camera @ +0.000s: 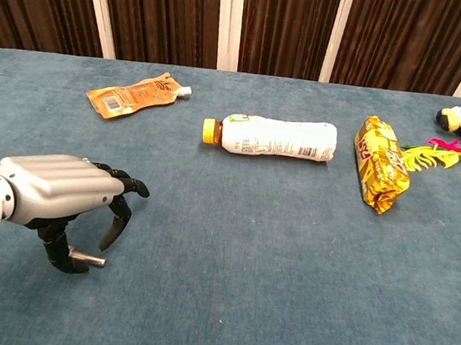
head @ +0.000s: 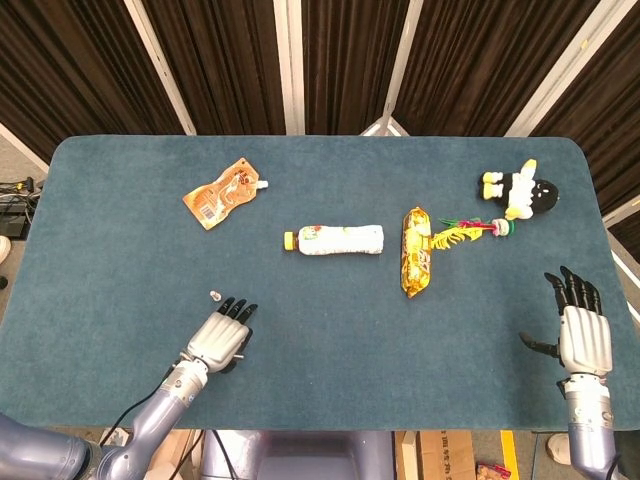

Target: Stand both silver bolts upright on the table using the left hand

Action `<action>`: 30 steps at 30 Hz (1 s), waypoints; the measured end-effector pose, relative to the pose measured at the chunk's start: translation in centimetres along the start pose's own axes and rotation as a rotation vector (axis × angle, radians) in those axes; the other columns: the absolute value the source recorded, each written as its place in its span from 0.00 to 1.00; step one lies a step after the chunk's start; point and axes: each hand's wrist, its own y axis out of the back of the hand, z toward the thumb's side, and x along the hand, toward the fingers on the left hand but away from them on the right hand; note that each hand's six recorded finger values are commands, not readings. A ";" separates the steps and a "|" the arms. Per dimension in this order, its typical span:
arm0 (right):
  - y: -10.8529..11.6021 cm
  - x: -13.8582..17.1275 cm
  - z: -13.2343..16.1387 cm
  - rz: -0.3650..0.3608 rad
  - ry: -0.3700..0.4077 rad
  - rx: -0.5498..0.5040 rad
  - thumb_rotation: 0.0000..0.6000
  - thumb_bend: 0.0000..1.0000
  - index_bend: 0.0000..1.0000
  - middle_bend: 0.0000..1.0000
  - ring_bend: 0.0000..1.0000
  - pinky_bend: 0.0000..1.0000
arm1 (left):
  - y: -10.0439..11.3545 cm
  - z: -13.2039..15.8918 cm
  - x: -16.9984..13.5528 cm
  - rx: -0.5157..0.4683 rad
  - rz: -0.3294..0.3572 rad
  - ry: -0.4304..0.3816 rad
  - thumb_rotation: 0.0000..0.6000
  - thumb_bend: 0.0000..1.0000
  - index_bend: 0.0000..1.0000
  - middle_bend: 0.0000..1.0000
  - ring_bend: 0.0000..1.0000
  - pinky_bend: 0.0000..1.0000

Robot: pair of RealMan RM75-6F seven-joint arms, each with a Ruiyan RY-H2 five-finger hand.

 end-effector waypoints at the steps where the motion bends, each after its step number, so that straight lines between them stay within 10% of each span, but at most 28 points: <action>1: 0.0 0.0 0.0 0.000 -0.001 0.000 1.00 0.07 0.17 0.07 0.02 0.00 | 0.0 0.1 0.0 0.003 0.001 0.000 1.00 0.42 0.56 0.04 0.00 0.00; 30: 0.0 -0.1 -0.2 0.007 -0.001 -0.013 1.00 0.07 0.17 0.07 0.02 0.00 | -0.8 0.5 0.3 0.093 0.020 0.003 1.00 0.42 0.55 0.04 0.00 0.00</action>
